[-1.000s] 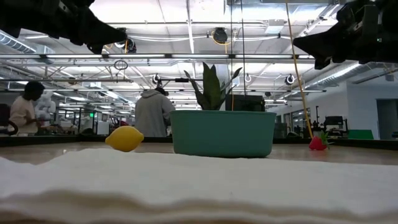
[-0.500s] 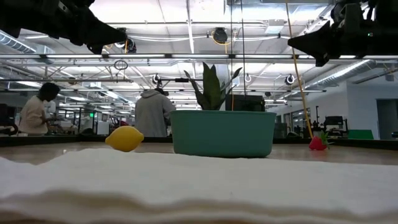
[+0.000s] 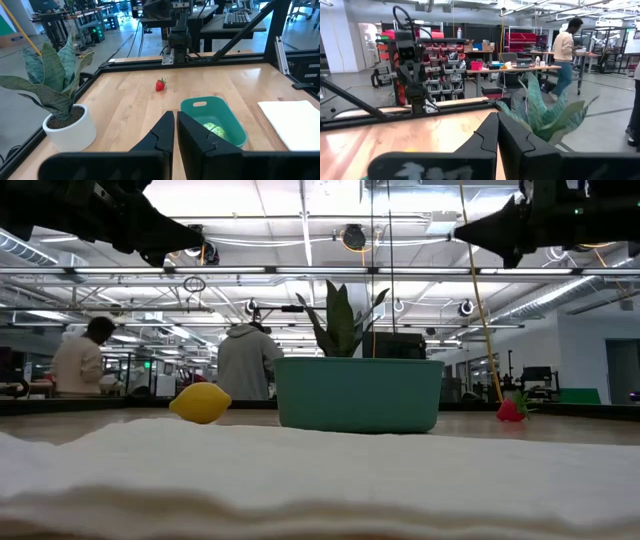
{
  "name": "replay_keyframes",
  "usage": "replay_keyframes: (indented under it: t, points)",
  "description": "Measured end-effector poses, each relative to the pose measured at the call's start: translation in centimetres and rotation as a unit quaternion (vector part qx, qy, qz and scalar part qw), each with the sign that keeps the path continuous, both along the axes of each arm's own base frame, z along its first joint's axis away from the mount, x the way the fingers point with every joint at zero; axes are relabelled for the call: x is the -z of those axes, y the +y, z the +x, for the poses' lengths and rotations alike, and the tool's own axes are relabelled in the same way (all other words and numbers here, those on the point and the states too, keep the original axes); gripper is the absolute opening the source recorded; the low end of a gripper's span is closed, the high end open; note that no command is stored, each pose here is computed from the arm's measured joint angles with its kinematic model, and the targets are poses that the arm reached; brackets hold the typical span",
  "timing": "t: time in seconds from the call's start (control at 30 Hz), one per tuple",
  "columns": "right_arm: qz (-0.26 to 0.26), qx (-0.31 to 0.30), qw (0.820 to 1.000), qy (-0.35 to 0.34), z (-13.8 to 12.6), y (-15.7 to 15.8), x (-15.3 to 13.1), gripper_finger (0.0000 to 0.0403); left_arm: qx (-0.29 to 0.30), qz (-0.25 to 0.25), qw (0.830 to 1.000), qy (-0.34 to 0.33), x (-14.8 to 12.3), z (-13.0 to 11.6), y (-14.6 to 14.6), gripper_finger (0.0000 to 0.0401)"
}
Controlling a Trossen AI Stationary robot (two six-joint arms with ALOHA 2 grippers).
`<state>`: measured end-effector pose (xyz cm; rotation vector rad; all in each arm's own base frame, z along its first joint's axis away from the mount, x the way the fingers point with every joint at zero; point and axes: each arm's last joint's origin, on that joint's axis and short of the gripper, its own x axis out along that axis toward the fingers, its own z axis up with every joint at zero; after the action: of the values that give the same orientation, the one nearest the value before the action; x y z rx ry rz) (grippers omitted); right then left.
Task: Pick and placing Produce into tupperware
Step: Put the strawberry into the green bin
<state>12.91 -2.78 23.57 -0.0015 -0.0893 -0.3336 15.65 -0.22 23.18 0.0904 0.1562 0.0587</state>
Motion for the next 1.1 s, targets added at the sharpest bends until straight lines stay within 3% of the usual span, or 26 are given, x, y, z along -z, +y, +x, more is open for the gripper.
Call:
replay_keyframes:
  t: [0.23, 0.83, 1.1]
  points:
    - [0.001, 0.051, 0.999, 0.001, 0.5, -0.4, -1.3, 0.0, 0.0, 0.001, 1.0, 0.0, 0.0, 0.0, 0.0, 0.0026]
    - [0.008, 0.055, 0.996, 0.066, 1.4, -0.6, -6.2, 0.0, 0.0, 0.001, 1.0, 0.0, 0.0, 0.0, 0.0, 0.0026]
    - [0.053, 0.077, 0.989, 0.116, 1.1, -0.8, -7.7, 0.0, 0.0, 0.0, 1.0, 0.0, 0.0, 0.0, 0.0, 0.0026]
